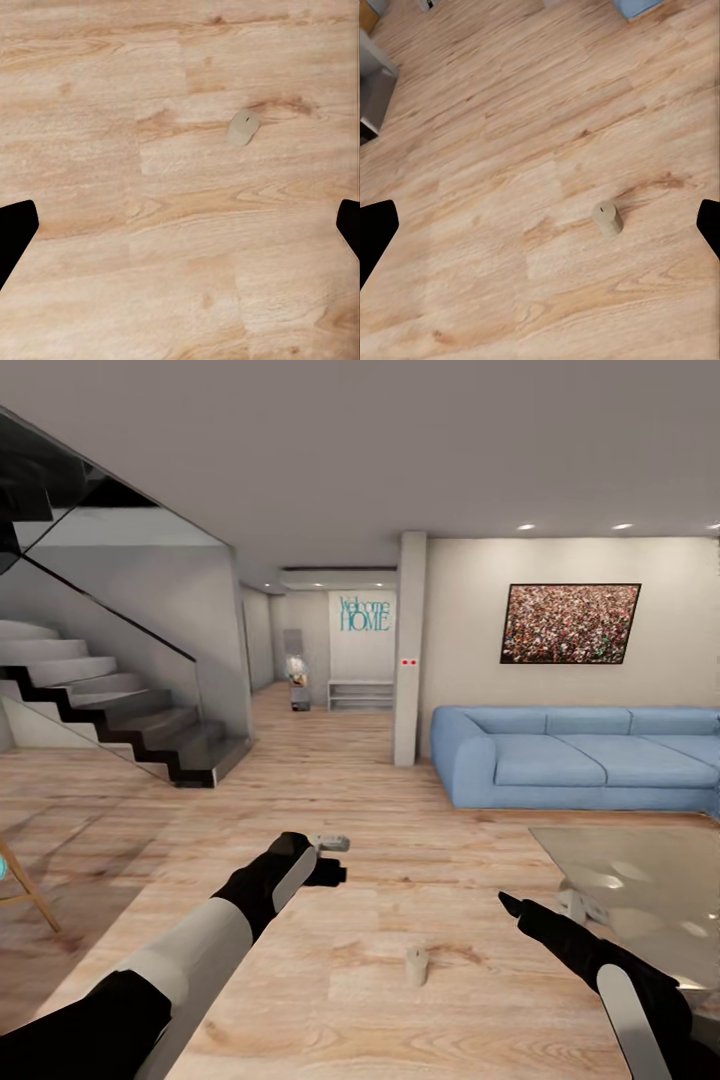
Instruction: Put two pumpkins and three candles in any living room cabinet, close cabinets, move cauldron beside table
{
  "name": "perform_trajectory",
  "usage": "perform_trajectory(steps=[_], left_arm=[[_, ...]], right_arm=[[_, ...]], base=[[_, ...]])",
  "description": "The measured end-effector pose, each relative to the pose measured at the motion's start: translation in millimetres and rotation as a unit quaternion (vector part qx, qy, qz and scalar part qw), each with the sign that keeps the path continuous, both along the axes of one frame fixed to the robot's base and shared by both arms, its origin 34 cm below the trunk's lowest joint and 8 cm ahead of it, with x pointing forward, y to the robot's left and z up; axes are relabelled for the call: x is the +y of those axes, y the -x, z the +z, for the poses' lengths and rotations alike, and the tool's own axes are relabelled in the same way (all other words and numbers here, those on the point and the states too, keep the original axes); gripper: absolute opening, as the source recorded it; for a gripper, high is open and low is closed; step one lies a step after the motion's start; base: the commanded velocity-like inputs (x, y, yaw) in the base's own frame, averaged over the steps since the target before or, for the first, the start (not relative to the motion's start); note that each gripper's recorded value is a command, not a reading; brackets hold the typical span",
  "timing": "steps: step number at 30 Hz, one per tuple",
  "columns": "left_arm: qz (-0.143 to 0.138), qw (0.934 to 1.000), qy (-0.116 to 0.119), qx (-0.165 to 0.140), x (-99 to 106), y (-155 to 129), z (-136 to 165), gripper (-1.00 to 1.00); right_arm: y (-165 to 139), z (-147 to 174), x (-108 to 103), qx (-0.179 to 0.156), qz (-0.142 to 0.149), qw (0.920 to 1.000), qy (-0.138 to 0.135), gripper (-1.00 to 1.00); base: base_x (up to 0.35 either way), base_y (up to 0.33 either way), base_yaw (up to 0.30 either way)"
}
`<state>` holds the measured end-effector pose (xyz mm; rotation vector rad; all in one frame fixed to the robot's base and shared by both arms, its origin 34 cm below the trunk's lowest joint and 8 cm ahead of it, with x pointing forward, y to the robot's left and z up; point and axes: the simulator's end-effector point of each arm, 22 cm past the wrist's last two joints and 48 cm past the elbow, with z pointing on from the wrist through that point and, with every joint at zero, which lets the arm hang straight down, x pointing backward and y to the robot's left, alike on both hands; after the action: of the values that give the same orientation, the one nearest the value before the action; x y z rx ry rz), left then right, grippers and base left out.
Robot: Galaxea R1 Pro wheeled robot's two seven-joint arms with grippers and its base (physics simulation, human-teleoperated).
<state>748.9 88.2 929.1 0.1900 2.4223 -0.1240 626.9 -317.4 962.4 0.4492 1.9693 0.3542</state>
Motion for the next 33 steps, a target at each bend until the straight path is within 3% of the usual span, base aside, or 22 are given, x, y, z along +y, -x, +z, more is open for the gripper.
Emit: perform_trajectory(steps=[7, 18, 33], left_arm=[[-0.005, 0.9999, 0.009, -0.004, -3.5, -1.2, 1.5, 1.0], [-0.005, 0.9999, 0.01, -0.004, -3.0, -1.5, 0.8, 1.0], [-0.011, 0.9999, 0.002, -0.005, -4.1, -0.4, -0.1, 1.0]], right_arm=[[0.3, -0.5, -0.9, 0.0, -0.001, 1.0, -0.001, 1.0], [0.5, -1.8, -4.6, 0.001, -0.006, 1.0, -0.003, 1.0], [0.6, -1.2, -6.2, 0.0, -0.006, 1.0, -0.005, 1.0]], base=[[0.192, 0.138, -0.049], [0.168, 0.283, -0.225], [0.223, 0.267, -0.017]])
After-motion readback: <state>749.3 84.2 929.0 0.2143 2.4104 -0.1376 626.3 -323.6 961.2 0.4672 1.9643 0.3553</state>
